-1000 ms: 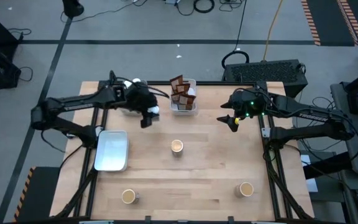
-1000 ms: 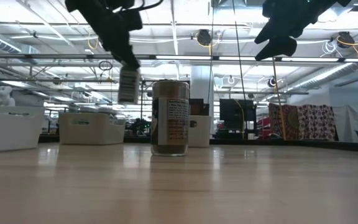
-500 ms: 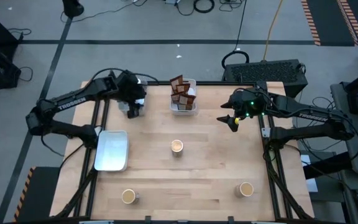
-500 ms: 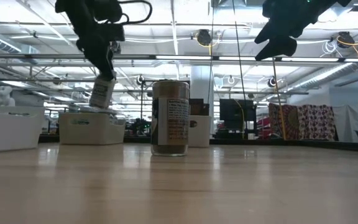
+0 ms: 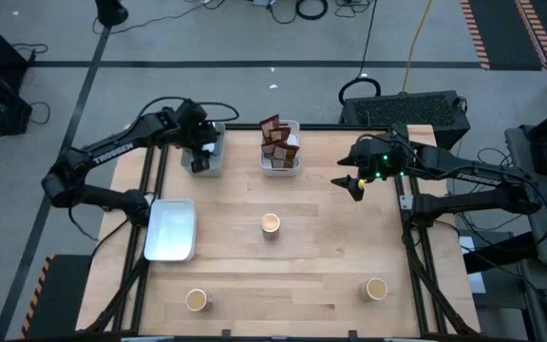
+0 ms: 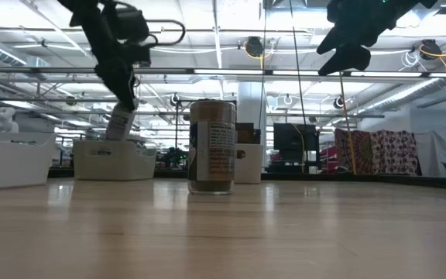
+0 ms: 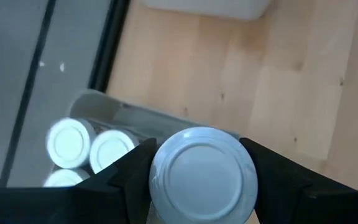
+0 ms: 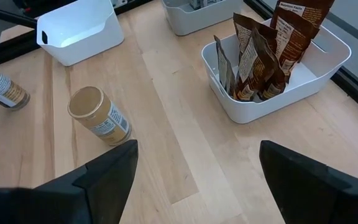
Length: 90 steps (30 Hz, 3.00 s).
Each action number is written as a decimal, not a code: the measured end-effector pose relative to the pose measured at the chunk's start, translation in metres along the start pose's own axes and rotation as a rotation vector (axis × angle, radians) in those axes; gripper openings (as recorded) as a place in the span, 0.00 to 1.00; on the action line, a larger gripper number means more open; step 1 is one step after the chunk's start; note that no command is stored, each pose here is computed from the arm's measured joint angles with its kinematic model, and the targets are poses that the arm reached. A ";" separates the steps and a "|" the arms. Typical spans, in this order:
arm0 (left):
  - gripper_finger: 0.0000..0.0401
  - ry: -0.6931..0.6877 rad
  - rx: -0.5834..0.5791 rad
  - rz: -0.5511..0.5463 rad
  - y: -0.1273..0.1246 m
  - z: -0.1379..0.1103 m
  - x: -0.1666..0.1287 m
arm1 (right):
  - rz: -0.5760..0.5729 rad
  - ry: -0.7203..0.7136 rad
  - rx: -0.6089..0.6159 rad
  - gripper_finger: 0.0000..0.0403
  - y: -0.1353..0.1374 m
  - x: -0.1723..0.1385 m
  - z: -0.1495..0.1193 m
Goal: Sort spices by type
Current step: Put the white seasoning bottle into the gray bin, then put the top gold seasoning bottle into the bottom white bin
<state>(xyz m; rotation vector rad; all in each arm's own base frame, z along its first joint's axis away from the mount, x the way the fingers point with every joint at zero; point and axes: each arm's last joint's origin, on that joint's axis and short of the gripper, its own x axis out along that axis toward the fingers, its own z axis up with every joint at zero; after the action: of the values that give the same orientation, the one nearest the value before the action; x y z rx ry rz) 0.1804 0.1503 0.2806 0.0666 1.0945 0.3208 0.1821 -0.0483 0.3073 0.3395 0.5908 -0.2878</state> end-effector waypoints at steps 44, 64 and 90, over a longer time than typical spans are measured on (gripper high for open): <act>0.57 0.086 -0.007 -0.067 0.024 -0.007 0.069 | 0.003 0.002 0.023 0.79 0.000 0.000 0.000; 0.58 0.158 0.047 -0.082 0.020 -0.012 0.068 | 0.004 0.002 0.026 0.79 0.000 0.000 0.000; 0.58 0.202 0.088 -0.042 0.012 -0.008 0.069 | 0.004 0.001 0.030 0.79 0.000 0.000 0.000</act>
<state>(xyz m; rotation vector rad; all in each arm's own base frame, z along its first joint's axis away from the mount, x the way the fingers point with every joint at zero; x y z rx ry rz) 0.1990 0.1809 0.2203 0.0904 1.3084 0.2451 0.1821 -0.0482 0.3073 0.3700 0.5876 -0.2927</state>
